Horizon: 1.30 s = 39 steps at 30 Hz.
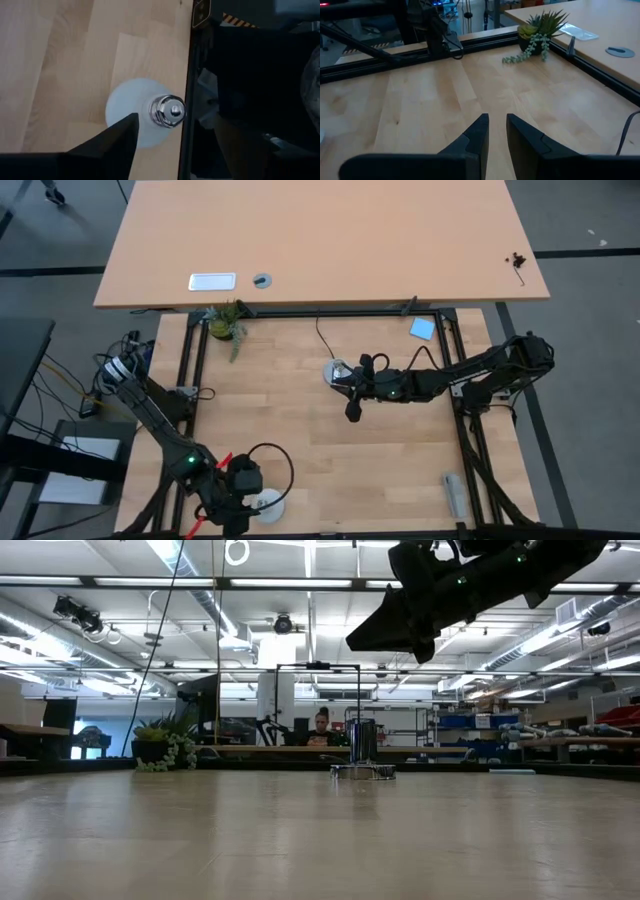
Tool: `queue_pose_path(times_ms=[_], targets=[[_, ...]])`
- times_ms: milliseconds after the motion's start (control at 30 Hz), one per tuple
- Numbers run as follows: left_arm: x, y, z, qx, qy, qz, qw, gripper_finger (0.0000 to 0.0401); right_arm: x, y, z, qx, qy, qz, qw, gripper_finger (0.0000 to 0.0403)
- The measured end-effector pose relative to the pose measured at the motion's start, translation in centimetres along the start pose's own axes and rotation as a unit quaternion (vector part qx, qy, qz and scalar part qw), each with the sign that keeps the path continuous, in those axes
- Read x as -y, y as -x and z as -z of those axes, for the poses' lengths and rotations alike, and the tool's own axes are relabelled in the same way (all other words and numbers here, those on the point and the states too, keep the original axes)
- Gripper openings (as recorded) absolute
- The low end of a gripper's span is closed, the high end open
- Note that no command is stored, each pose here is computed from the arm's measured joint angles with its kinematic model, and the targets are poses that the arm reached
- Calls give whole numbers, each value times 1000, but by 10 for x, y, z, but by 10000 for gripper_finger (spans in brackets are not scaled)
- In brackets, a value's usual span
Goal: Screw lightbulb
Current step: Insert the white lightbulb into the desk lamp
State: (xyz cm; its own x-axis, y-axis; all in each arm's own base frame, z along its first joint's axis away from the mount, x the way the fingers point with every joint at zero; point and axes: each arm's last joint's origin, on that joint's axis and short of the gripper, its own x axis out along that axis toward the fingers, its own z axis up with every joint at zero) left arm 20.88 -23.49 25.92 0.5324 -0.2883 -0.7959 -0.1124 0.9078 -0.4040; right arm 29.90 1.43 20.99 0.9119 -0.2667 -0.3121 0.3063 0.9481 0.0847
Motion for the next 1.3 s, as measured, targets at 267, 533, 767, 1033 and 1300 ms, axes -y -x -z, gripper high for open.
queue_pose_path(times_ms=[267,533,767,1033,1300], targets=[[0,-18,4,-10,-21,-21,1000,281,-1,0,0,0,1,-1,1000,76],[-1,-23,2,-1,-29,-32,999,281,-1,0,0,0,1,-1,1000,76],[-3,-33,2,-6,-60,-41,997,280,-1,0,0,-1,2,-2,1000,76],[-4,-35,2,-13,-68,-45,997,252,-1,0,0,-1,5,-3,1000,76],[-4,-35,2,-12,-92,-42,995,123,-1,0,0,-1,5,-5,1000,76]])
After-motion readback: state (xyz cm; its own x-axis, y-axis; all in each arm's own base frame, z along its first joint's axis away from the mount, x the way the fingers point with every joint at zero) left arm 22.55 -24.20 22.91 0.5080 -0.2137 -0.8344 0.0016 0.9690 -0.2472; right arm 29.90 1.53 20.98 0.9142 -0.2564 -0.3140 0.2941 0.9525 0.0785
